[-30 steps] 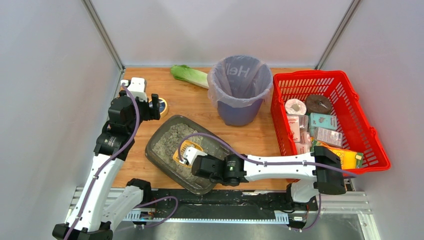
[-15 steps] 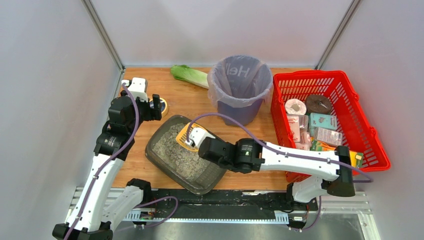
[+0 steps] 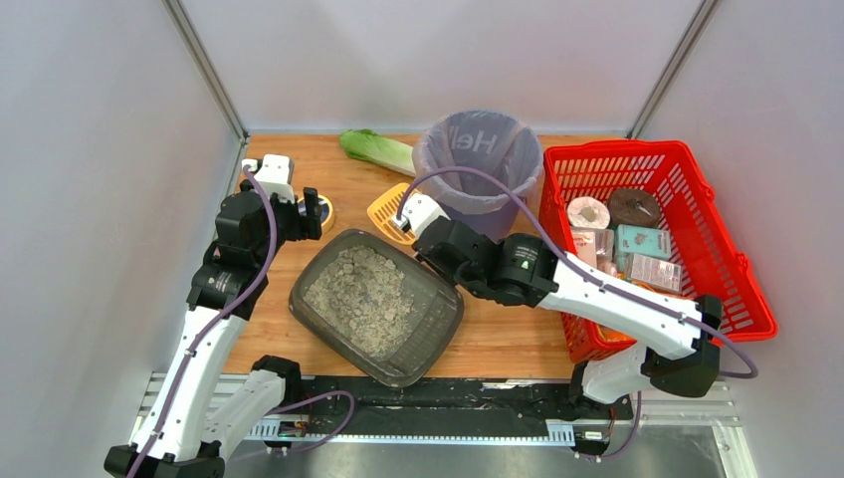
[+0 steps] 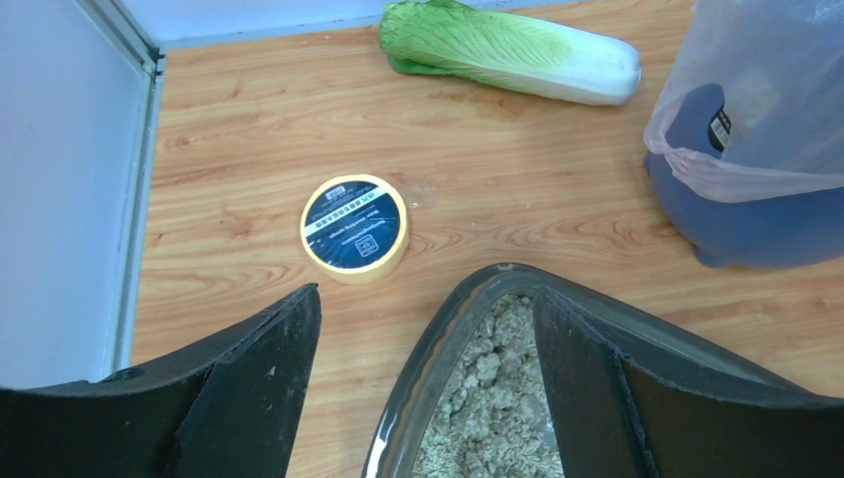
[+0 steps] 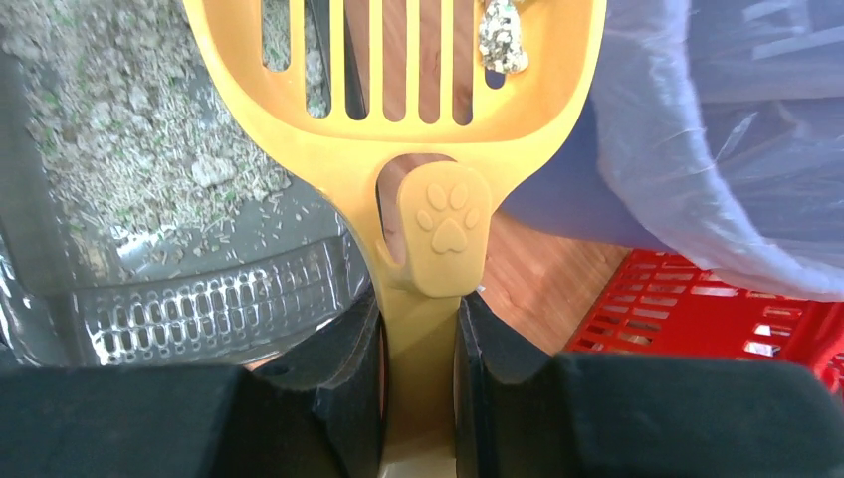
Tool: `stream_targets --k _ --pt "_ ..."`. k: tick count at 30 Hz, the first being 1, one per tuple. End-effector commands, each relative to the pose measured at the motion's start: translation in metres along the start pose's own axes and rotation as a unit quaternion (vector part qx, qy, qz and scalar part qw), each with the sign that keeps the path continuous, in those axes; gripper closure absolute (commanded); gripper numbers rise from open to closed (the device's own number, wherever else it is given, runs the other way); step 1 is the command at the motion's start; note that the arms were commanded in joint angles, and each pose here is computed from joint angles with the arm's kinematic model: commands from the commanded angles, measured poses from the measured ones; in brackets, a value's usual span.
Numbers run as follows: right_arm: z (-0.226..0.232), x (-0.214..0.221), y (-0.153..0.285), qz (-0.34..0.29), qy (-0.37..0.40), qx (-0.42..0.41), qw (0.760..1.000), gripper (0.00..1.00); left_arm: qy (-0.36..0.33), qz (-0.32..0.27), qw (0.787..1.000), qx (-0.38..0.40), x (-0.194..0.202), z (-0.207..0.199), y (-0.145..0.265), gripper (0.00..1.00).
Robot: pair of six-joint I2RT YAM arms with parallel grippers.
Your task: Clean the litter box
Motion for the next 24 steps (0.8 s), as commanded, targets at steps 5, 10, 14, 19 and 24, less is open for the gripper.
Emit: stream_targets --k 5,10,14,19,24 --pt "-0.054 -0.039 0.021 -0.088 -0.070 0.046 0.993 1.00 0.002 -0.017 1.000 0.004 -0.008 -0.002 0.001 0.14" --pt "-0.073 -0.042 0.022 -0.106 -0.101 0.036 0.989 1.00 0.002 -0.016 1.000 0.003 -0.008 -0.002 0.000 0.14" --pt "-0.095 -0.047 0.022 -0.141 -0.140 0.033 0.980 1.00 0.001 -0.014 1.000 0.003 -0.007 -0.002 0.000 0.14" --pt "-0.107 -0.052 0.018 -0.180 -0.187 -0.007 0.966 1.00 0.000 -0.013 1.000 0.002 -0.006 -0.002 -0.001 0.14" --pt "-0.129 -0.051 0.018 -0.220 -0.253 -0.031 0.942 1.00 0.000 -0.013 1.000 0.001 -0.006 -0.001 -0.001 0.14"
Point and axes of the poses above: each gripper's point midway between its finger pads, its own y axis back along the fingers, its own z axis along the line the jaws close on, x = y × z, the point moved 4 cm from there along y, back along the fingers, and after that the axes turned 15 degrees about y, right-handed, at the moved point
